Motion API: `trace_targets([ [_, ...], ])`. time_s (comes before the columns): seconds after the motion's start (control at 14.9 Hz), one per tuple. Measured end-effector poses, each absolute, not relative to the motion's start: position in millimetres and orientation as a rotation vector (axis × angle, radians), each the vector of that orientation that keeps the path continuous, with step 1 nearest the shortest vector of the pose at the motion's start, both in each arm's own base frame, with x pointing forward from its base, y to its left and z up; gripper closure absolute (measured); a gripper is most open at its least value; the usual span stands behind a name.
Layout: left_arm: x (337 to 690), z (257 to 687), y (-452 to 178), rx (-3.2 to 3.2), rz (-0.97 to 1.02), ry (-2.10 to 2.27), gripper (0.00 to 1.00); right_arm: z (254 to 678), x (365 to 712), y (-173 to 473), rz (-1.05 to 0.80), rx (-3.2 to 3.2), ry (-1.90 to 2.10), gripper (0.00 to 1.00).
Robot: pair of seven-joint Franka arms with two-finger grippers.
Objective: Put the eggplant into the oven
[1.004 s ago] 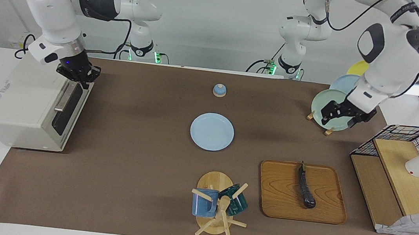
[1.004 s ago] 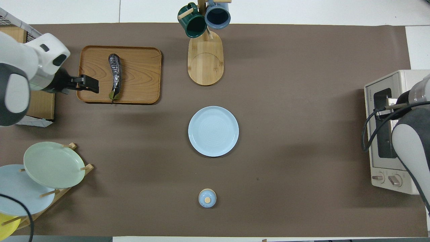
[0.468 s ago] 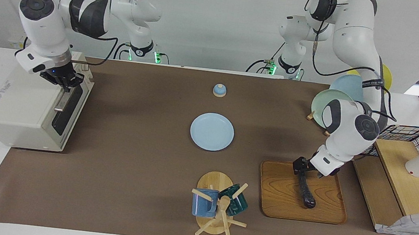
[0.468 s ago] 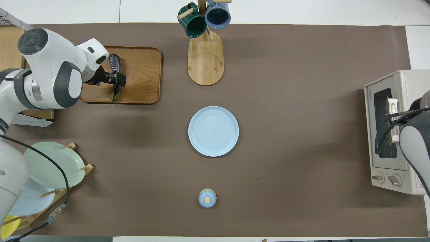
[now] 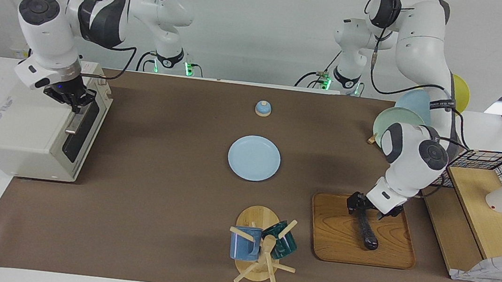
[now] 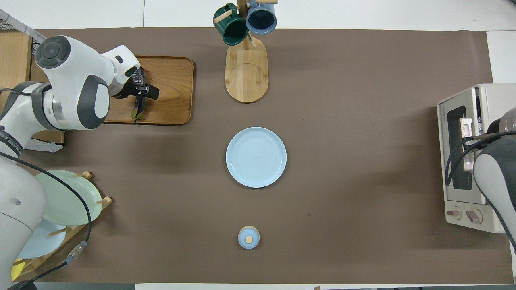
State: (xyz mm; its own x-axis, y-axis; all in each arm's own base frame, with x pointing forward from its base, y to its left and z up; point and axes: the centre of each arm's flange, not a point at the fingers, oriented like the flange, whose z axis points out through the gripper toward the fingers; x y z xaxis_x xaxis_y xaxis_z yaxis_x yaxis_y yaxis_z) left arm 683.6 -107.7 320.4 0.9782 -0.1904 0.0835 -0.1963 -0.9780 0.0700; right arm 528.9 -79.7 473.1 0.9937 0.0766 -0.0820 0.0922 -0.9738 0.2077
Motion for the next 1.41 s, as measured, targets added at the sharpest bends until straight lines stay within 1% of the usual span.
trace_targets([
  [0.13,683.2,317.5,-106.9,3.046,0.13,-0.316,0.0,467.4,528.0,-60.3,-0.089,2.927,0.115,0.99],
  [0.2,682.6,315.3,-106.7,3.045,0.134,-0.324,0.04,462.8,527.0,-48.8,-0.074,2.936,0.111,0.99],
  [0.27,681.9,313.2,-106.4,3.045,0.134,-0.332,0.04,456.2,526.7,-37.5,-0.063,2.952,0.109,0.99],
  [0.33,680.8,310.6,-105.4,3.045,0.132,-0.346,0.12,448.6,526.7,-27.1,-0.056,2.968,0.107,0.99],
  [0.54,679.8,307.0,-101.3,3.046,0.126,-0.372,0.5,424.0,529.4,-7.6,-0.053,3.018,0.096,0.99],
  [0.67,680.1,307.3,-99.9,3.046,0.127,-0.376,0.72,404.9,532.6,0.5,-0.045,3.054,0.086,0.99],
  [0.74,680.2,308.2,-100.2,3.045,0.128,-0.377,0.75,393.9,534.5,4.0,-0.022,3.067,0.083,0.99],
  [0.87,680.2,314.8,-100.2,3.045,0.126,-0.378,0.75,367.0,537.6,10.7,0.014,3.083,0.077,0.99],
  [1.07,672.7,348.4,-100.7,3.047,0.088,-0.319,0.75,328.1,541.4,16.8,-0.005,3.089,0.046,0.99],
  [1.2,657.6,385.5,-107.0,3.038,0.03,-0.24,0.75,309.6,544.3,16.6,-0.016,3.094,0.017,0.99],
  [1.34,629.0,422.8,-129.4,3.022,-0.05,-0.186,0.75,308.5,550.7,17.3,0.017,3.096,-0.008,0.99],
  [1.41,611.1,436.8,-151.6,3.019,-0.077,-0.166,0.75,313.2,554.0,20.8,0.029,3.099,-0.031,0.99],
])
